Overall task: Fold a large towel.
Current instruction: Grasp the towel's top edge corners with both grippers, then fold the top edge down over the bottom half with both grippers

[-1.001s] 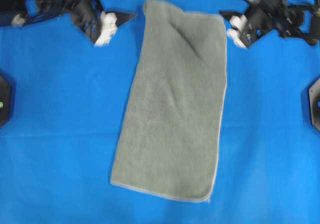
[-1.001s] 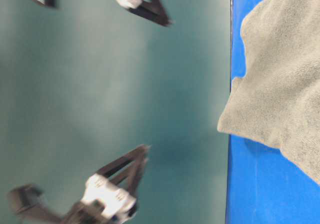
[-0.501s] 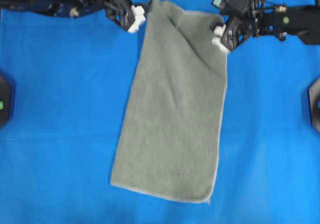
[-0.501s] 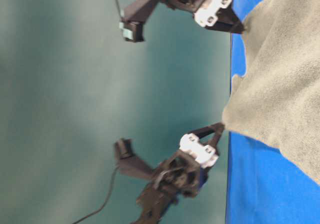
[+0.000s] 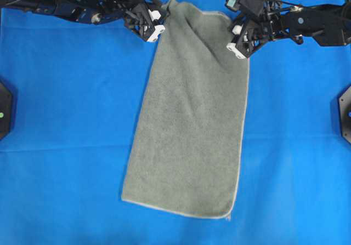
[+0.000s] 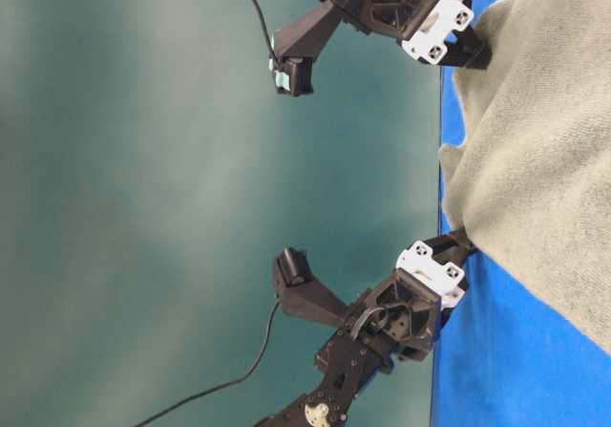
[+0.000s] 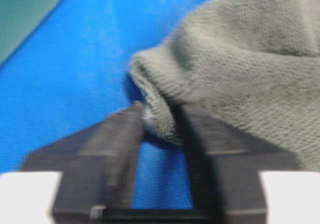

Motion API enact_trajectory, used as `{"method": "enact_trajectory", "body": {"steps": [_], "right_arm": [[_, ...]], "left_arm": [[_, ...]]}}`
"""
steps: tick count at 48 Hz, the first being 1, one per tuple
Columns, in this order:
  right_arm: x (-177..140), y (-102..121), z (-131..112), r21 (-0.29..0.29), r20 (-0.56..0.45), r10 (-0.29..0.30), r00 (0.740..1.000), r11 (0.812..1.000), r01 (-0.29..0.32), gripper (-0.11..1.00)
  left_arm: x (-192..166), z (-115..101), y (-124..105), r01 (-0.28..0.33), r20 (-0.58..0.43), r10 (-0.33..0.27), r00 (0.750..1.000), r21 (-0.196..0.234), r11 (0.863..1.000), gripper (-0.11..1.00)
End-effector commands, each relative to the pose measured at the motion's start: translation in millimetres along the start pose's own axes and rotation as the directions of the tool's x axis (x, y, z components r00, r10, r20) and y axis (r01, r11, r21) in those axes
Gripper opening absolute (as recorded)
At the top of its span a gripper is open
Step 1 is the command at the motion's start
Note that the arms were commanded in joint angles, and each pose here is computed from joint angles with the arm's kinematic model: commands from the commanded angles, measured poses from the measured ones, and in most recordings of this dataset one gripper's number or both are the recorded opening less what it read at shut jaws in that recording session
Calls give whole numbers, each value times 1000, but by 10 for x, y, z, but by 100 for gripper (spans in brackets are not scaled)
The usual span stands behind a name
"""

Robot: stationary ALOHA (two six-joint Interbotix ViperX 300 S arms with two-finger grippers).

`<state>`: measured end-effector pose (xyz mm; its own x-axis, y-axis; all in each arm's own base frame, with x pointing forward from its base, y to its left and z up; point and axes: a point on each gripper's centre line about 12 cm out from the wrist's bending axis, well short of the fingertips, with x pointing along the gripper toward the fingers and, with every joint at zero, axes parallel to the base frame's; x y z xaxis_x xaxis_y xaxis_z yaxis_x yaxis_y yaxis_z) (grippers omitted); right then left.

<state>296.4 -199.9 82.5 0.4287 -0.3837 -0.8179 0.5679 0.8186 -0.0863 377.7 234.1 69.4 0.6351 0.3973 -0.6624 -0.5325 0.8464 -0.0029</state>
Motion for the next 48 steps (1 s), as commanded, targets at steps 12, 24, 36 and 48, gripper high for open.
{"method": "enact_trajectory", "body": {"steps": [12, 24, 36, 48], "right_arm": [[-213, -83, 131, 21, 55, -30, 998, 999, 29, 6], [-896, -240, 458, 60, 224, -107, 969, 994, 96, 6], [-1249, -135, 525, 53, 320, -77, 944, 997, 63, 6], [-1515, 655, 291, -90, 328, 130, 935, 990, -106, 6]], "left_arm": [[-352, 353, 23, -2, 28, 2, 1000, 0, 1000, 6], [-916, 924, 14, -34, 207, 0, 978, 159, 987, 6], [-1193, 1028, -70, -41, 267, -18, 964, 213, 976, 6], [-1488, 541, -665, 85, 208, -158, 965, 322, 943, 6]]}}
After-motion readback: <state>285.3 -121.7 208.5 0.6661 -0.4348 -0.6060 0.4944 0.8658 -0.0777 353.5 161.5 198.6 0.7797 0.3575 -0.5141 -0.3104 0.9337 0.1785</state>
